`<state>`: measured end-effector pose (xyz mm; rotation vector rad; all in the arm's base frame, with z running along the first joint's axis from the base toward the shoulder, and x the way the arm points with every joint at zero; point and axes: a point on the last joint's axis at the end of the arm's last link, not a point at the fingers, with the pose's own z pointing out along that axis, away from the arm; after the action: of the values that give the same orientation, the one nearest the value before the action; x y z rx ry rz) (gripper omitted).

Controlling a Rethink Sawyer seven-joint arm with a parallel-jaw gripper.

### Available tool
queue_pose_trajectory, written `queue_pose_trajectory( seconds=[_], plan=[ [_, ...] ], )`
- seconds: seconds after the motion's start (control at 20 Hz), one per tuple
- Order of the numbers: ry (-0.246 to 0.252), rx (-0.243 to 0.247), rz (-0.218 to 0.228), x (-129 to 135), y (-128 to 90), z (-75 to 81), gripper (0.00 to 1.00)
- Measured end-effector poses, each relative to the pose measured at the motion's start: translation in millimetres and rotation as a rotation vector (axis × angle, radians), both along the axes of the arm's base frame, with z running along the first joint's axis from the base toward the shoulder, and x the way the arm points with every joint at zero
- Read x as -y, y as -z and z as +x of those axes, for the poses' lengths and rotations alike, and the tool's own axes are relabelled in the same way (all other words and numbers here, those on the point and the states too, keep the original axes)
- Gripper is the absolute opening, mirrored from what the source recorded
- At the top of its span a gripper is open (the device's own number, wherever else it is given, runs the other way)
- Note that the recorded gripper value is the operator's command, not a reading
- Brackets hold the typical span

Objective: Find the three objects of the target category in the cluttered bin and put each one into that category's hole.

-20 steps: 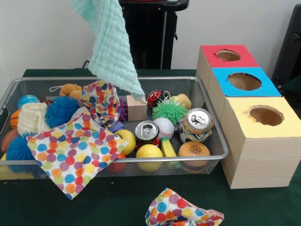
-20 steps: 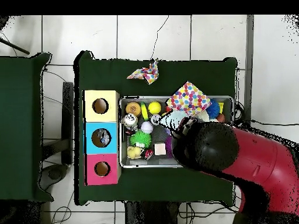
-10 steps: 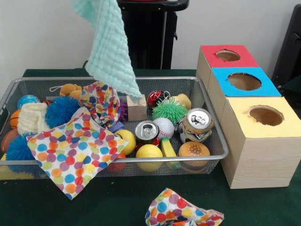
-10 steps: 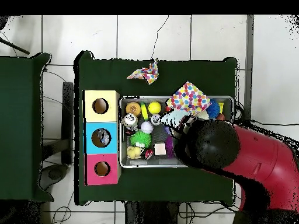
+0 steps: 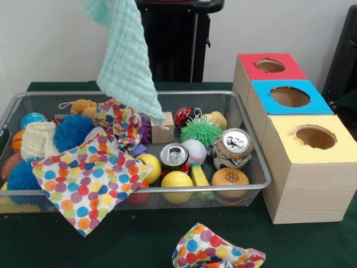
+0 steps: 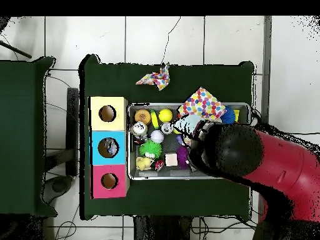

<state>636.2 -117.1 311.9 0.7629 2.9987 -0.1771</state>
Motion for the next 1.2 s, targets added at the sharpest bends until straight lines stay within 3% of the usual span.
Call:
queue_pose_trajectory(
  seconds=[0.5, 1.2],
  plan=[
    [0.032, -0.101, 0.04, 6.1, -43.5, 5.0, 0.0],
    [0.06, -0.078, 0.031, 27.4, -57.7, 10.0, 0.0]
  ],
)
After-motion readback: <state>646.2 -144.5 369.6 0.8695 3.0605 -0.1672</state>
